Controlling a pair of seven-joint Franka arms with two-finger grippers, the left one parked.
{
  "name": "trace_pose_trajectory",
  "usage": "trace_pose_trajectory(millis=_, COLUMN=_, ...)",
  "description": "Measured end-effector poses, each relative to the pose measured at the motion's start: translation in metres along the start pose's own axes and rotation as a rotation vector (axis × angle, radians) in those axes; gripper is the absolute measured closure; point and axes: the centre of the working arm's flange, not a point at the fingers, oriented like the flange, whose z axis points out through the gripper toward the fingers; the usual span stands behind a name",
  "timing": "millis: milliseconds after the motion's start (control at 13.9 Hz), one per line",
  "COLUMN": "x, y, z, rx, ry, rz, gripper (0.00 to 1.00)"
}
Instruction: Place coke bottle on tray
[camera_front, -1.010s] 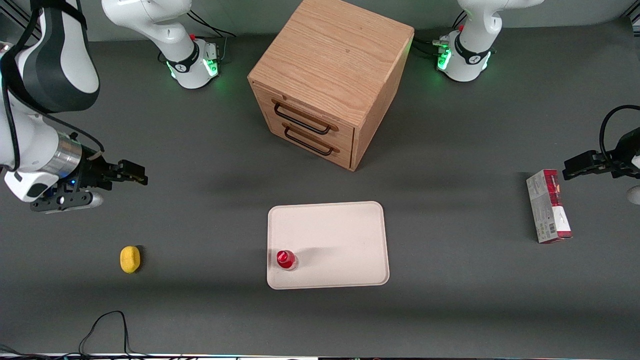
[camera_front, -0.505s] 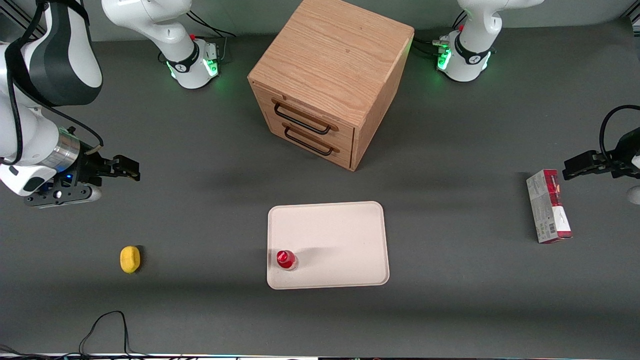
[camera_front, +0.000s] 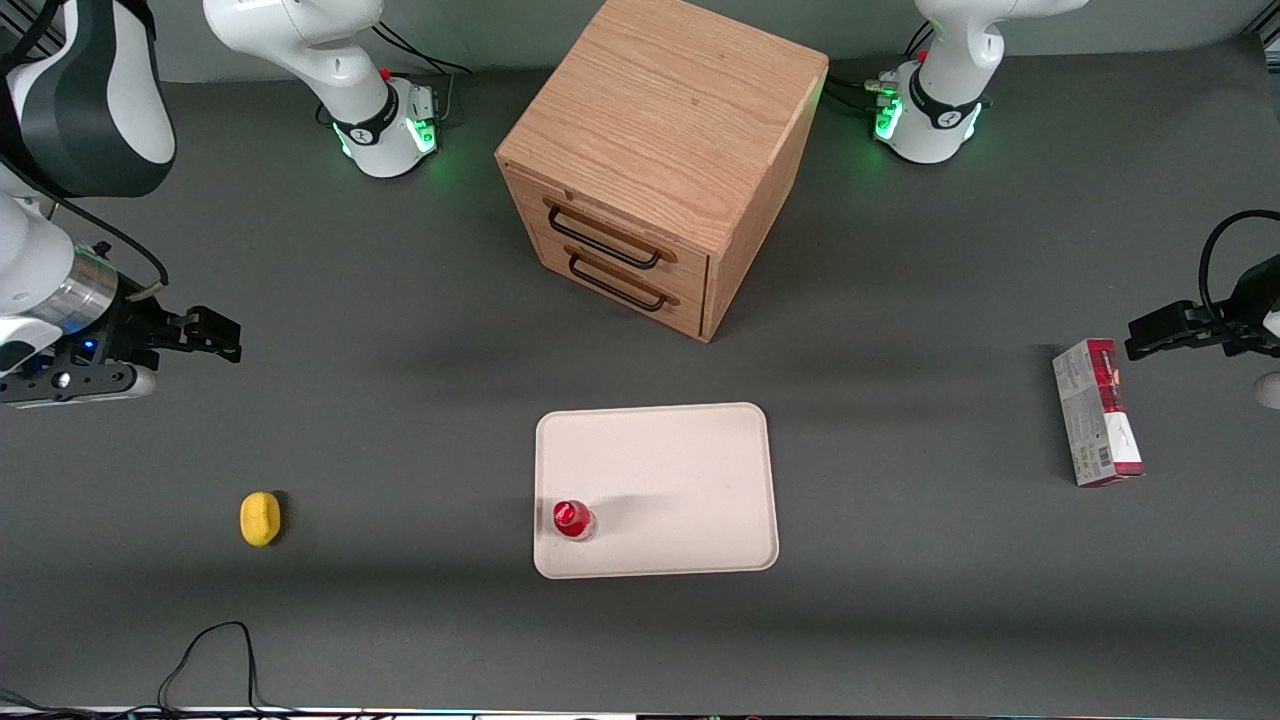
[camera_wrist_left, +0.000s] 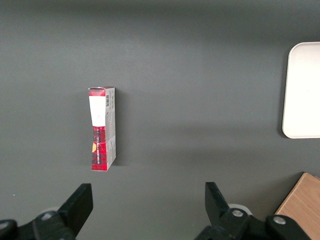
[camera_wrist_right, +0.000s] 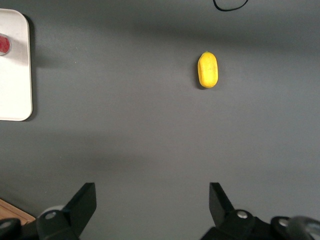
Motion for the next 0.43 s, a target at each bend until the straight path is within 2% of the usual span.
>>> trace_pose_trajectory(millis=216, x=0.0005, y=0.0011, z=-0.0031, rx=0.004, ry=0.006, rz=0.005, gripper=0.00)
trace_pose_trajectory(millis=433, x=0.0010, y=-0.0003, z=-0.0049, rx=0.049, ry=0.012, rz=0.023, gripper=0.00)
